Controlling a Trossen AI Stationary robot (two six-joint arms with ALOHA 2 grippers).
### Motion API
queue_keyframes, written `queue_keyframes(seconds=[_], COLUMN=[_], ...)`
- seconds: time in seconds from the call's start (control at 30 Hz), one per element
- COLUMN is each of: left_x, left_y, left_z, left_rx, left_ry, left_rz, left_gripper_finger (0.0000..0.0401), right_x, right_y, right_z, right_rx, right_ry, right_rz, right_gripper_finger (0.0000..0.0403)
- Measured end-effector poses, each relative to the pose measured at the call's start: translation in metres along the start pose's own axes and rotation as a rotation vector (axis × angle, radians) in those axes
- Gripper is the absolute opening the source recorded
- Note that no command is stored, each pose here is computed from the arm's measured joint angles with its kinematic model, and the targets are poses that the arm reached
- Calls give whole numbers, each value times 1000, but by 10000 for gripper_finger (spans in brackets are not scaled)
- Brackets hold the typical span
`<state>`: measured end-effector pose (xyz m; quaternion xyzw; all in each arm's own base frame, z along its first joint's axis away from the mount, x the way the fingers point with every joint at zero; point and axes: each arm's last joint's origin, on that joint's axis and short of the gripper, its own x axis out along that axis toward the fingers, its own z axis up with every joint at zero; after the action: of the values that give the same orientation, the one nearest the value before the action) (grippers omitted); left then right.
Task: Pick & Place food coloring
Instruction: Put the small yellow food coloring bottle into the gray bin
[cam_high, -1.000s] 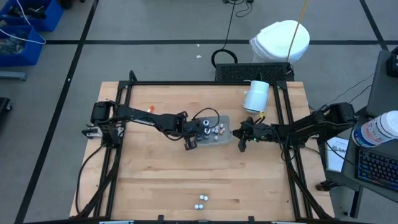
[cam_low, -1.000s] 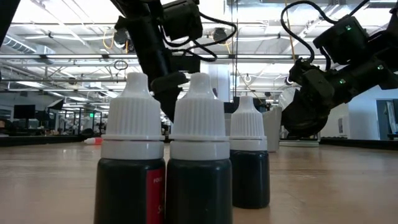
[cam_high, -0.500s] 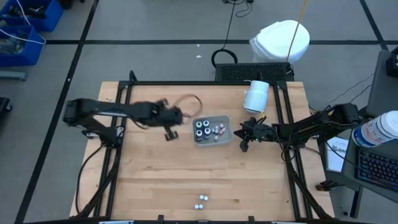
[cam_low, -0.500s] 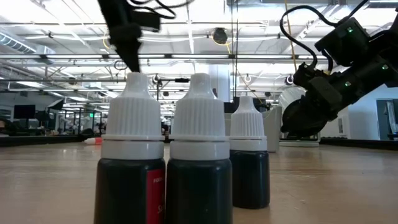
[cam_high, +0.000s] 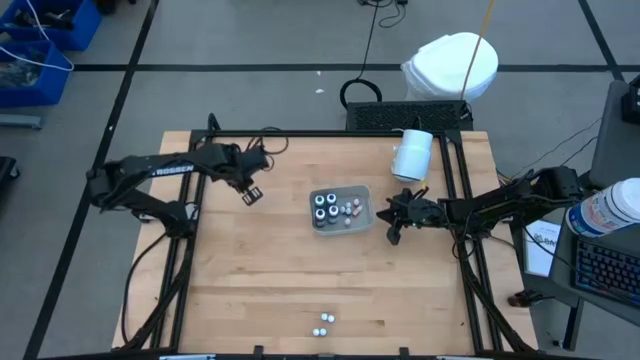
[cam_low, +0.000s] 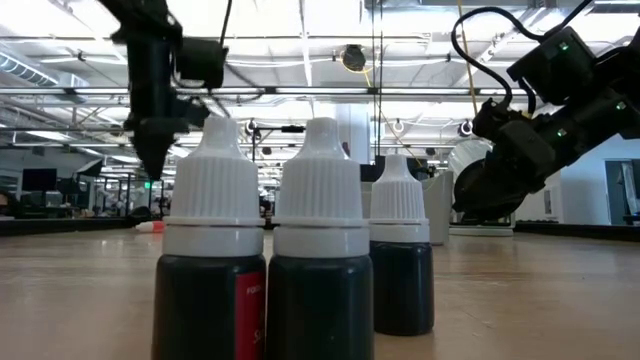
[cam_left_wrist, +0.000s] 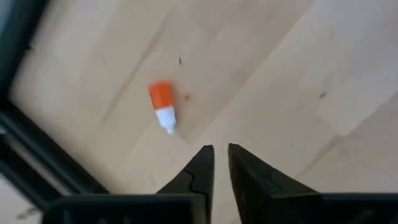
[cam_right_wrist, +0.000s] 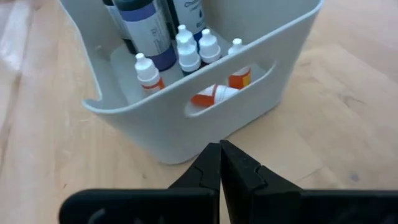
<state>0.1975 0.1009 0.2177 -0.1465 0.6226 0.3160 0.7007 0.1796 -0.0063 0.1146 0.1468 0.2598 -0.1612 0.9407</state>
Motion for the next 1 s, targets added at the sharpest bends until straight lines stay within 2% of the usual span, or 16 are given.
queue_keyframes(seconds=[0.2,0.37,0.67,1.0], left_x=[19,25,32,61], left_y=[23,27,29,50], left_z=[1,2,0,8], left_rx=[-93,-69,-71,-116], left_ry=[-17,-23,-41,32], left_rz=[-7,-125,-47,-74], left_gripper_finger=[133,185,216,241], right_x=[0,0,0,0], right_y=[0,0,0,0], right_z=[1,1,1,1], right_rx=[-19,-27,-21,-12], right_ry=[-7,-10,-10,-10], right_rz=[2,3,4,4], right_gripper_finger=[0,0,0,0])
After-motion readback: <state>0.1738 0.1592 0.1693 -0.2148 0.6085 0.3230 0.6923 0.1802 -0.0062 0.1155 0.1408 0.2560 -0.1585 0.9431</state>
